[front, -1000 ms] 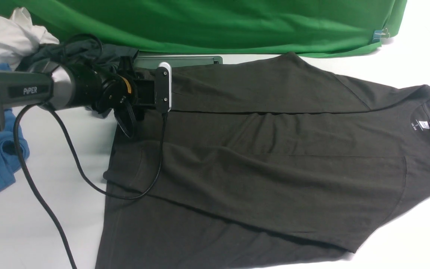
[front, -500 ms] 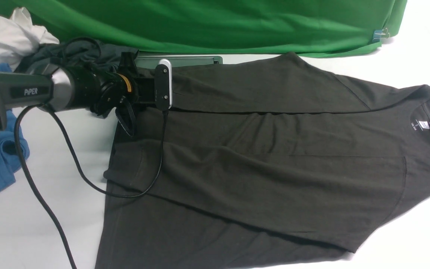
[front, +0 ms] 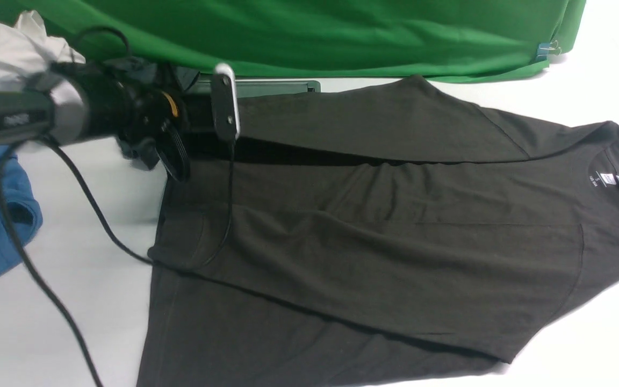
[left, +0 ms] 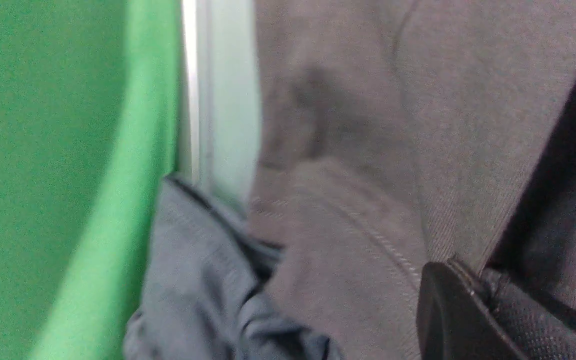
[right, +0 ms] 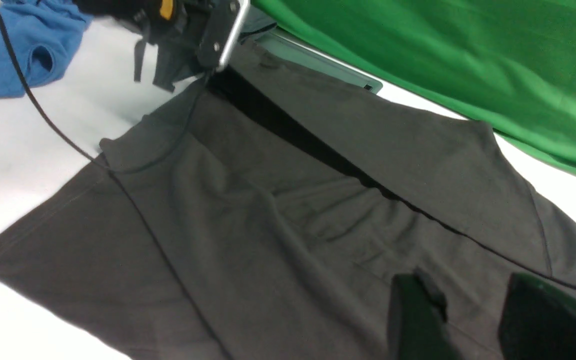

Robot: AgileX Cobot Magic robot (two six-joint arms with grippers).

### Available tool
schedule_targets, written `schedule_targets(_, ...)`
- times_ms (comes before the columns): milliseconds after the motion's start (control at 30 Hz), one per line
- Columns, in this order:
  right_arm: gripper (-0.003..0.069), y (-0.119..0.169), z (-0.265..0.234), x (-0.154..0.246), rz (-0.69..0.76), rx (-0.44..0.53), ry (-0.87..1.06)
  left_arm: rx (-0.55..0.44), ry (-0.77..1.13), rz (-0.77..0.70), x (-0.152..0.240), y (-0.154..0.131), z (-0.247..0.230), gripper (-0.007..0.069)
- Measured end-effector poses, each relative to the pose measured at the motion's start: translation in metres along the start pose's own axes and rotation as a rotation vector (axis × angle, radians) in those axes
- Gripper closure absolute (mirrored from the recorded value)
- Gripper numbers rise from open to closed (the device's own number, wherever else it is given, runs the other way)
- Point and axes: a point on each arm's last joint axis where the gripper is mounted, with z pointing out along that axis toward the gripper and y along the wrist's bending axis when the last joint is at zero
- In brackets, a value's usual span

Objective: Fold a long-sleeved shirt on a white desktop.
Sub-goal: 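Grab the top left corner of the dark shirt with the left gripper, then fold the left side of the dark shirt inward over its body with the left gripper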

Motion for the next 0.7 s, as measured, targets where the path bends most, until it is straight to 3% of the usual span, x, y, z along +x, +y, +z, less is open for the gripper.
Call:
schedule_targets(167, 0.0419, 0.0, 0.0, 0.0, 0.0, 0.0, 0.0, 0.035, 0.018, -0.046, -0.005, 0.007, -0.025, 0.0601)
schedule_targets(333, 0.0419, 0.0, 0.0, 0.001, -0.002, 0.003, 0.015, 0.135, 0.056, -0.046, -0.013, 0.001, -0.039, 0.0601)
schedule_targets(700, 0.0419, -0.001, 0.0, 0.006, -0.008, 0.013, 0.067, 0.237, 0.076, -0.028, -0.042, -0.006, -0.076, 0.0601)
